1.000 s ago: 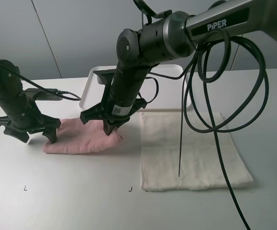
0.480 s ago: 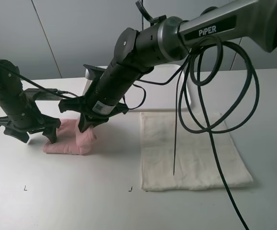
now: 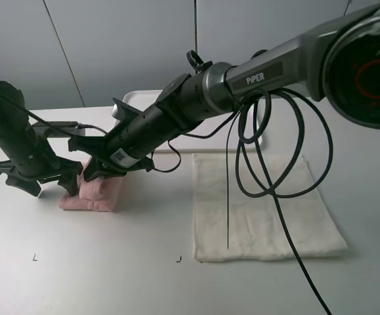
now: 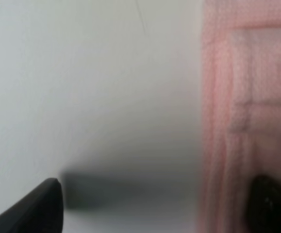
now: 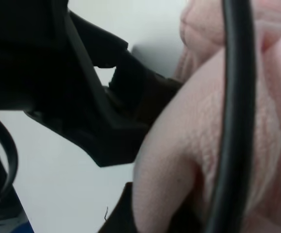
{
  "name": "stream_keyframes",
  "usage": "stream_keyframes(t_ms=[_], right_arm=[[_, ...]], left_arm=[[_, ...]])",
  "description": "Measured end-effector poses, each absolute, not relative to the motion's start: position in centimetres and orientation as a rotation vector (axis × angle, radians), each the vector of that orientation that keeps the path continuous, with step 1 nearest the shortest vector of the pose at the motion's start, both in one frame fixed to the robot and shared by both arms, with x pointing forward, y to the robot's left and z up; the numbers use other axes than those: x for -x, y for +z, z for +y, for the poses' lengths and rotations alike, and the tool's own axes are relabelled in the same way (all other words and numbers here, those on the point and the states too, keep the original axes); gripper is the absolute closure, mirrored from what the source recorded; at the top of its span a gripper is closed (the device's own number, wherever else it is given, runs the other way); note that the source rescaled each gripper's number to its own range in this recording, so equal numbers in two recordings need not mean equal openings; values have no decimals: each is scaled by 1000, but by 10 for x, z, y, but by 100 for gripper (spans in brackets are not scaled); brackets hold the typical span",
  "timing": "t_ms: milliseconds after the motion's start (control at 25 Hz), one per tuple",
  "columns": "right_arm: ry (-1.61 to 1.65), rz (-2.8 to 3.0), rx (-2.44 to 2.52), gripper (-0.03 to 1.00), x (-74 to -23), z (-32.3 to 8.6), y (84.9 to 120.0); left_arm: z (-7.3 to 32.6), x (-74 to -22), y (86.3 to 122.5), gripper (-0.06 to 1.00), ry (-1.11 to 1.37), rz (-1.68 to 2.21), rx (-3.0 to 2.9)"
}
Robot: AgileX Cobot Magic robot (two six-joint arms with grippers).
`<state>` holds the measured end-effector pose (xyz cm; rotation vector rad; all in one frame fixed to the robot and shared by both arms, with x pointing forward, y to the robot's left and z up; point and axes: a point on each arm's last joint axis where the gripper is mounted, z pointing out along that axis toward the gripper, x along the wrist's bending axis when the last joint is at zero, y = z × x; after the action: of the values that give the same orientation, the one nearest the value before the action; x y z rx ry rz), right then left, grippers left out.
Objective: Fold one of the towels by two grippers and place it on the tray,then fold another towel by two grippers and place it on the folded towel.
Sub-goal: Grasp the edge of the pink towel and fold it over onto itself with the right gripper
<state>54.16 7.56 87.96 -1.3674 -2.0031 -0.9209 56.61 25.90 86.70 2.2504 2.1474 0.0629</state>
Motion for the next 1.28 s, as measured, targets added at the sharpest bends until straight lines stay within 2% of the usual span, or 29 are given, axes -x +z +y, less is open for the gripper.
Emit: stream_keyframes(t_ms=[280,560,880,1200,1280], right_arm=[[-923,-1978,1377,93,-543,77,863],[-954,-2003,1413,93,-547,76,862],[-967,-2015,1428,93,-549,76,860],[-970,-2027,1431,93,-549,75,860],[-974,-2005,1443,88,-550,76,861]], left_arm=[[258,-566,867,-3,58,2126,-2265],[258,-566,876,-3,70,2110,-2252],[257,-576,922,-3,162,2042,-2227],[257,-588,953,-3,233,1998,-2230],[257,-590,959,-3,250,1990,-2231]])
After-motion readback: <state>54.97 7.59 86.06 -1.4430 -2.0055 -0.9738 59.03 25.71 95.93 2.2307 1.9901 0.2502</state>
